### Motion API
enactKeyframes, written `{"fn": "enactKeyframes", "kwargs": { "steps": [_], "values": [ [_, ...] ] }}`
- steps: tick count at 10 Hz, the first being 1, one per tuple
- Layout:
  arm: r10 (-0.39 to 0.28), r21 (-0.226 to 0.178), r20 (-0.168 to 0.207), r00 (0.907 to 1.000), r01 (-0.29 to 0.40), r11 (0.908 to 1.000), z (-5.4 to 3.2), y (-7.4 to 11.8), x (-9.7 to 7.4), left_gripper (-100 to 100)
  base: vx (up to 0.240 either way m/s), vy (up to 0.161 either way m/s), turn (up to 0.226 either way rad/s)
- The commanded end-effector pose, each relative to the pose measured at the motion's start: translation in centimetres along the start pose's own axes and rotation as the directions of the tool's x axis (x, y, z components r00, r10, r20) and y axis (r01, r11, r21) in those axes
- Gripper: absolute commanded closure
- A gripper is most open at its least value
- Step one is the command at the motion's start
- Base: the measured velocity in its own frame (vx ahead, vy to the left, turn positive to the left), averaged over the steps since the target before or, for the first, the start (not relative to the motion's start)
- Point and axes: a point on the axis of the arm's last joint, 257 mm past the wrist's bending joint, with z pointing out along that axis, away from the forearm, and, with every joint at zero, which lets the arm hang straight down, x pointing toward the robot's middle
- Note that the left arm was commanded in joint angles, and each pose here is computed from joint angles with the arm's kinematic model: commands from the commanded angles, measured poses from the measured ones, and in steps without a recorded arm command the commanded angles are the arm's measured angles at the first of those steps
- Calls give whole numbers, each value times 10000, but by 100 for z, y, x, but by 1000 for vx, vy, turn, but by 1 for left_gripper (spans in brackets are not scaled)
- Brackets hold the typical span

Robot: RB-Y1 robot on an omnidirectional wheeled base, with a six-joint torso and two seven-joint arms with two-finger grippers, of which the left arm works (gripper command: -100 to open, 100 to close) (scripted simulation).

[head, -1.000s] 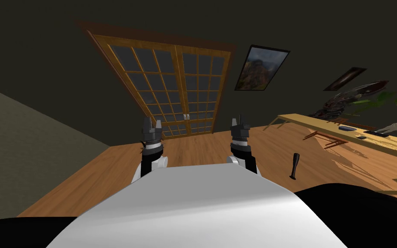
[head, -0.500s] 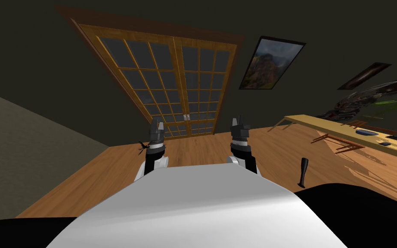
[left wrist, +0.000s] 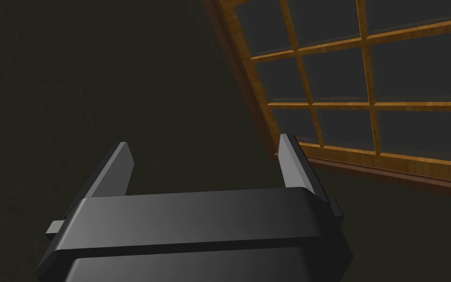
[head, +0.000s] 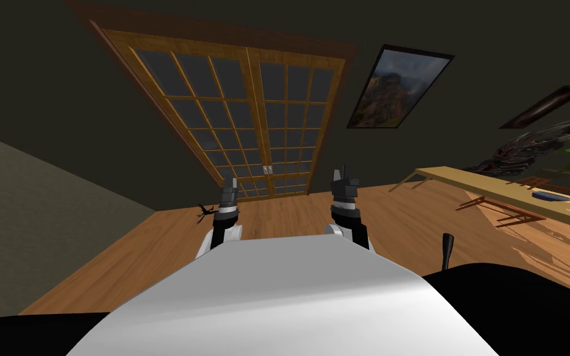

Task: Pull the door open

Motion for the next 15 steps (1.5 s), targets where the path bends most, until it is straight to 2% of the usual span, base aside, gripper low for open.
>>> {"fn": "enactKeyframes", "kwargs": {
  "steps": [1, 5, 8, 11, 15],
  "values": [
    [347, -153, -143, 9993, -349, 9993, -40, 97, 70, -100, 90, -11, 32],
    [1173, -480, -529, 9917, -1198, 9916, -122, 351, 178, -100, 95, -26, 35],
    [1816, -708, -865, 9796, -1879, 9796, -198, 554, 260, -100, 98, -19, 37],
    [2442, -897, -1232, 9619, -2559, 9625, -282, 756, 340, -100, 97, -32, 40],
    [3261, -1100, -1770, 9286, -3479, 9310, -412, 1032, 447, -100, 97, -26, 41]
  ]
}}
